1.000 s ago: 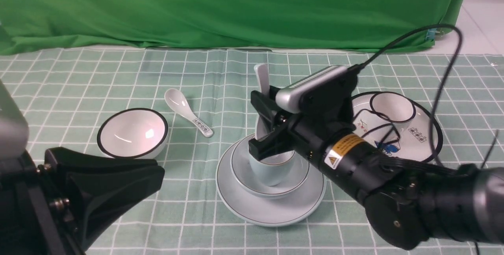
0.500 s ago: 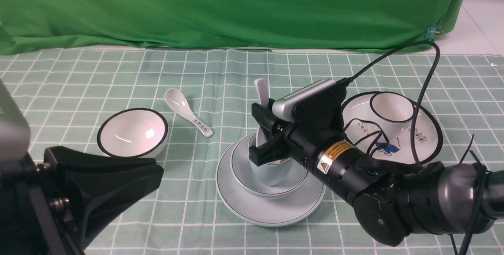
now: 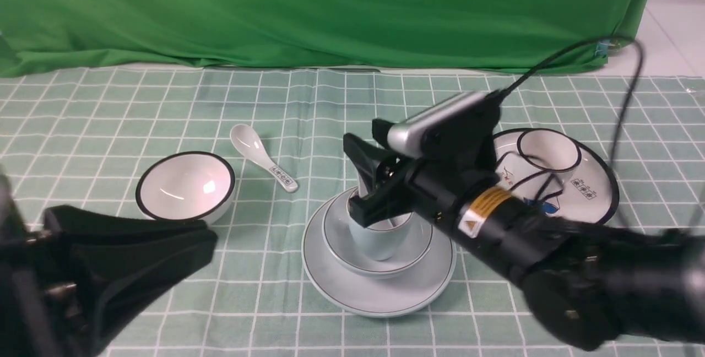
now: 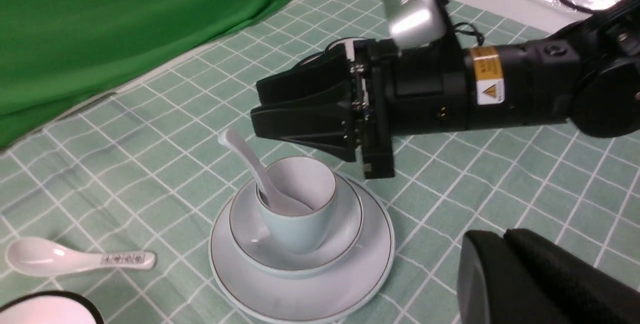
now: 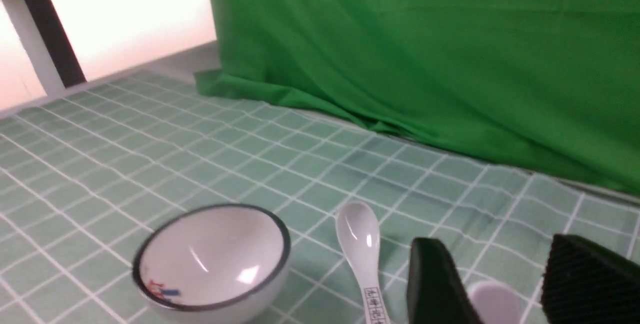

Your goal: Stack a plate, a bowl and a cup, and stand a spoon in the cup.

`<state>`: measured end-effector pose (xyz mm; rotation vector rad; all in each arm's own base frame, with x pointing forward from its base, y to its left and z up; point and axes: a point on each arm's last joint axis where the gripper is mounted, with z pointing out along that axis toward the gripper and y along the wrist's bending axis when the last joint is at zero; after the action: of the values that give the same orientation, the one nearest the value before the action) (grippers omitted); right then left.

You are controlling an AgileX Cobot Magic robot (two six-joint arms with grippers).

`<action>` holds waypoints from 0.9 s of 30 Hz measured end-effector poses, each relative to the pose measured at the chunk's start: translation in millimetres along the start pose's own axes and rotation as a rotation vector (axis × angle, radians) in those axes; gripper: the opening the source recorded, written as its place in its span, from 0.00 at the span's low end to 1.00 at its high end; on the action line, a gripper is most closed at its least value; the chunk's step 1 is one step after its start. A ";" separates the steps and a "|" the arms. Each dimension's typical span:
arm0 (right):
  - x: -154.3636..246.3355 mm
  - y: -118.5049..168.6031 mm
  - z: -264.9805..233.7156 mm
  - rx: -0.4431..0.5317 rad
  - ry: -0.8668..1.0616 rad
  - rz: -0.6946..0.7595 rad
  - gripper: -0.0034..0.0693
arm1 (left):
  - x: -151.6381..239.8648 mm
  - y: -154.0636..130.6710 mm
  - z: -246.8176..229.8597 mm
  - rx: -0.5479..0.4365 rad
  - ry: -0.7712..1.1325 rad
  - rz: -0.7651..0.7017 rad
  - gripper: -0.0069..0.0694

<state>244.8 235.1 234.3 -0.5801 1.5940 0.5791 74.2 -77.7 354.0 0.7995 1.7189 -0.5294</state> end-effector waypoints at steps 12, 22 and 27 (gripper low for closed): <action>-65.9 13.0 -141.4 -0.094 0.516 -0.006 0.27 | 81.4 -0.3 -14.5 -0.091 -0.451 -0.010 0.10; -74.8 10.2 -189.7 -0.106 0.575 -0.011 0.07 | 141.3 -1.8 8.1 -0.100 -0.347 -0.014 0.10; -75.8 10.2 -191.0 -0.107 0.568 -0.009 0.07 | 151.0 -3.3 11.0 -0.084 -0.255 -0.018 0.10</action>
<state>103.7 118.2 327.7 -0.8856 2.0981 0.5201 55.0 -50.8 206.3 0.6291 1.5037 -0.5436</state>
